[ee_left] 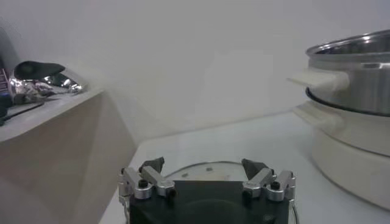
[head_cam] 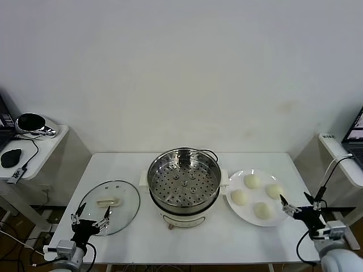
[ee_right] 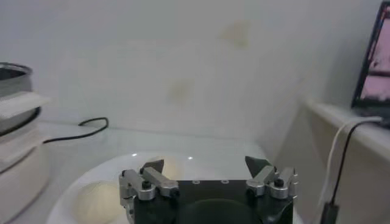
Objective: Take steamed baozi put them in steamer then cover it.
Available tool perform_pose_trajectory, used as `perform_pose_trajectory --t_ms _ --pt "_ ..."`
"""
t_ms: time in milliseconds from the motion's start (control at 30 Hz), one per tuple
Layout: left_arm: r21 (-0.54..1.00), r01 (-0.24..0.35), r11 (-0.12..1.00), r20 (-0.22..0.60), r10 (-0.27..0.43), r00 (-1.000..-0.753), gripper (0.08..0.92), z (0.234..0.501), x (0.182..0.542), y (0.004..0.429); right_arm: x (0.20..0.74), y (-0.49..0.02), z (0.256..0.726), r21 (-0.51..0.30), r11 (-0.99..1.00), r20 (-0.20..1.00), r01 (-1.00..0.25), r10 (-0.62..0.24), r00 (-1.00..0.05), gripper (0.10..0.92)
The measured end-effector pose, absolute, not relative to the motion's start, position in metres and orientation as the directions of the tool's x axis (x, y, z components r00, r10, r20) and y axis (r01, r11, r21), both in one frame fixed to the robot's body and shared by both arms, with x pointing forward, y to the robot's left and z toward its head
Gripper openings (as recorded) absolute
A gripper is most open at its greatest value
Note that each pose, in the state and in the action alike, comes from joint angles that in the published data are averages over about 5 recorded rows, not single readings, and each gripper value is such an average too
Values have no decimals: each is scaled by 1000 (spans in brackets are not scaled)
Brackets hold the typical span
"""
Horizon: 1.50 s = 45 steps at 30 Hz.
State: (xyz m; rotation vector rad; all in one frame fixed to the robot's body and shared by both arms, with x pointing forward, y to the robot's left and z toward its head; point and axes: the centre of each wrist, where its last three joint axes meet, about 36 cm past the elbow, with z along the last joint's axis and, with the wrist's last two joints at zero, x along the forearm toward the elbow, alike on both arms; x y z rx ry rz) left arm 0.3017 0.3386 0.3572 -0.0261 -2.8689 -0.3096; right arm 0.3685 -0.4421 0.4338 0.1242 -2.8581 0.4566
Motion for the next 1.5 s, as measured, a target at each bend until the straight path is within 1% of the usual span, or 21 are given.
perform_pose_trajectory --t_ms 67,167,267,333,400,500,600,700,833,967,1233,1500 --pt "208 47 977 253 -7 -967 823 357 301 337 377 -446 442 -335 930 256 -154 -68 -964 823" --pt "208 53 977 250 0 -968 823 359 301 333 403 -457 469 -452 854 283 -259 -138 -949 823" --pt "211 60 976 246 6 -969 823 360 299 329 432 -465 499 -558 742 340 -372 -205 -918 823" --pt "215 64 975 243 11 -970 823 360 298 327 453 -468 518 -615 652 390 -444 -238 -889 823" --pt "217 69 974 240 15 -971 823 360 297 324 473 -470 534 -651 559 449 -514 -262 -854 823" --pt "220 74 973 238 20 -971 823 360 293 318 504 -467 551 -666 422 547 -615 -284 -787 823" --pt "222 78 972 237 24 -971 823 359 289 313 535 -459 562 -650 296 639 -700 -285 -714 823" --pt "226 79 971 236 24 -971 823 358 285 310 565 -447 566 -618 182 717 -765 -266 -644 823" --pt "233 75 970 232 20 -973 823 359 279 309 602 -429 562 -557 57 803 -829 -221 -554 823" --pt "245 70 967 227 13 -974 823 361 274 312 633 -416 551 -484 -27 865 -875 -167 -474 823" --pt "253 58 966 230 -2 -973 823 362 268 315 671 -395 527 -359 -105 932 -927 -92 -351 823" --pt "258 62 964 243 -2 -970 823 360 264 315 691 -377 508 -296 -123 955 -947 -74 -288 823"
